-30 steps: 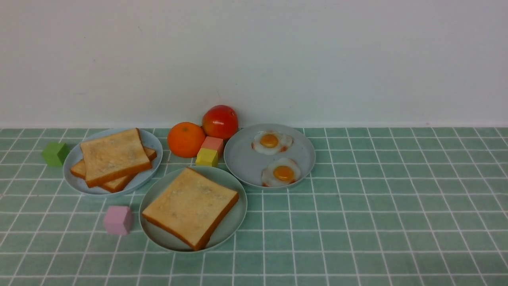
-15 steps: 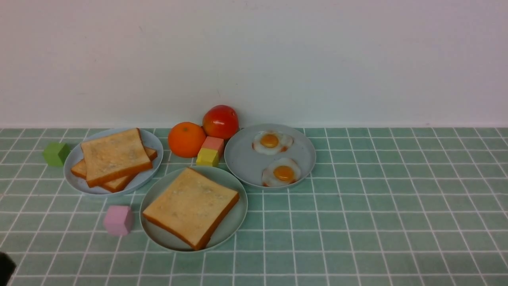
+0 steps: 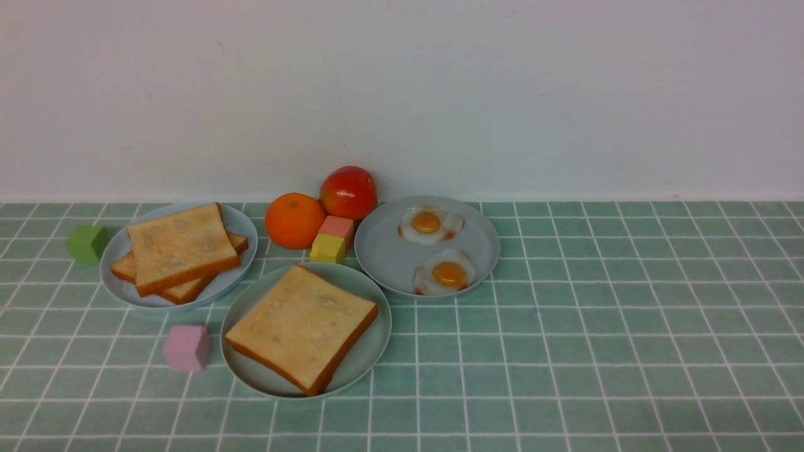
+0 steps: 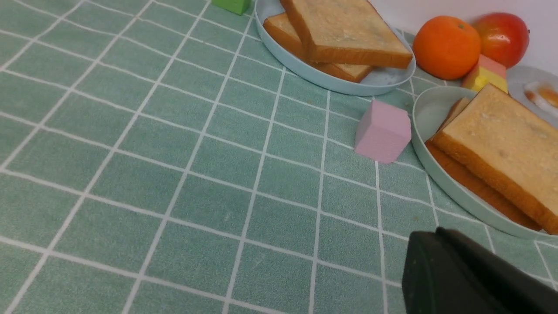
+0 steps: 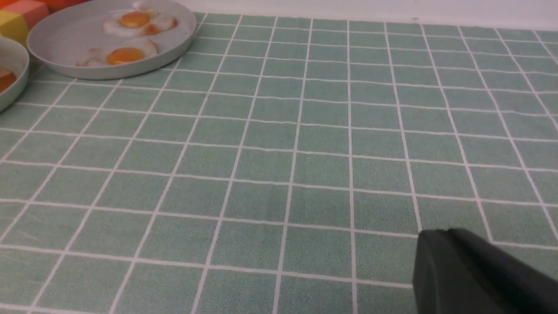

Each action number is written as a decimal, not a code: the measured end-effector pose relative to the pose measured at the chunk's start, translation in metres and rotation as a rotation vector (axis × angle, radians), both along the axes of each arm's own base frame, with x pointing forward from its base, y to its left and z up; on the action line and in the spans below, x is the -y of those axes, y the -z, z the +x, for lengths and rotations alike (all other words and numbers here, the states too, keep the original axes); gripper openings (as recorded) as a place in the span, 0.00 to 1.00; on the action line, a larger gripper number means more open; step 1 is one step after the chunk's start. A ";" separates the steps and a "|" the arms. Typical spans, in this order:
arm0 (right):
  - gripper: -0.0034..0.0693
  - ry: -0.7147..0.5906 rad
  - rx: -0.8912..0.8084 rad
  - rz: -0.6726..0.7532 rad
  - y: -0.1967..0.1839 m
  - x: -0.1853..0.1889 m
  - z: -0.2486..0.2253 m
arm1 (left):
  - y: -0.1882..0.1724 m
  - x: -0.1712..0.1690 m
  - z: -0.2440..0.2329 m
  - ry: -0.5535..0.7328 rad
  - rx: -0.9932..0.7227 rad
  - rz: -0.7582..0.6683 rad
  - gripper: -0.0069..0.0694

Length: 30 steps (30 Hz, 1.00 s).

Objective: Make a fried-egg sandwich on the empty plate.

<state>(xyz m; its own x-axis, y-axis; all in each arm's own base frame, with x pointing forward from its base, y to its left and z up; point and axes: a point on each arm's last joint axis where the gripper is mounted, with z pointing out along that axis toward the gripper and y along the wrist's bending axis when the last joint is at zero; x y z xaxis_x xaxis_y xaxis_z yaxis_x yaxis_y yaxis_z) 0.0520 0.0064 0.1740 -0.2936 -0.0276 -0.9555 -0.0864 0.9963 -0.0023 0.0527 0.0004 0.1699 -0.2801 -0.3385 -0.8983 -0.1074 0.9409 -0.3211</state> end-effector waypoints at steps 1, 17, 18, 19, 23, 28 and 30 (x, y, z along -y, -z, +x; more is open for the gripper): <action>0.09 0.000 0.000 0.000 0.000 0.000 0.000 | 0.000 0.000 0.000 0.000 0.000 0.000 0.07; 0.12 0.000 0.000 0.000 0.000 0.000 0.000 | 0.000 0.000 0.000 0.000 -0.001 0.000 0.07; 0.12 0.000 0.000 0.000 0.000 0.000 0.000 | 0.000 0.000 0.000 0.000 -0.001 0.000 0.07; 0.12 0.000 0.000 0.000 0.000 0.000 0.000 | 0.000 0.000 0.000 0.000 -0.001 0.000 0.07; 0.13 0.000 0.000 0.000 0.000 0.000 0.000 | 0.000 0.000 0.000 0.000 -0.001 0.000 0.07; 0.15 0.000 0.000 0.000 0.000 0.000 0.000 | 0.000 0.000 0.000 0.000 -0.001 0.000 0.07; 0.15 0.000 0.000 0.000 0.000 0.000 0.000 | 0.000 0.000 0.000 0.000 -0.001 0.000 0.07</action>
<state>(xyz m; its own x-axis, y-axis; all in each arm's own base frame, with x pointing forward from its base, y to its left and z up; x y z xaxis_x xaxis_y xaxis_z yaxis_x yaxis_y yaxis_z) 0.0520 0.0064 0.1740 -0.2936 -0.0276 -0.9555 -0.0864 0.9963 -0.0023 0.0527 0.0004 0.1698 -0.2808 -0.3385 -0.8981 -0.1076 0.9409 -0.3210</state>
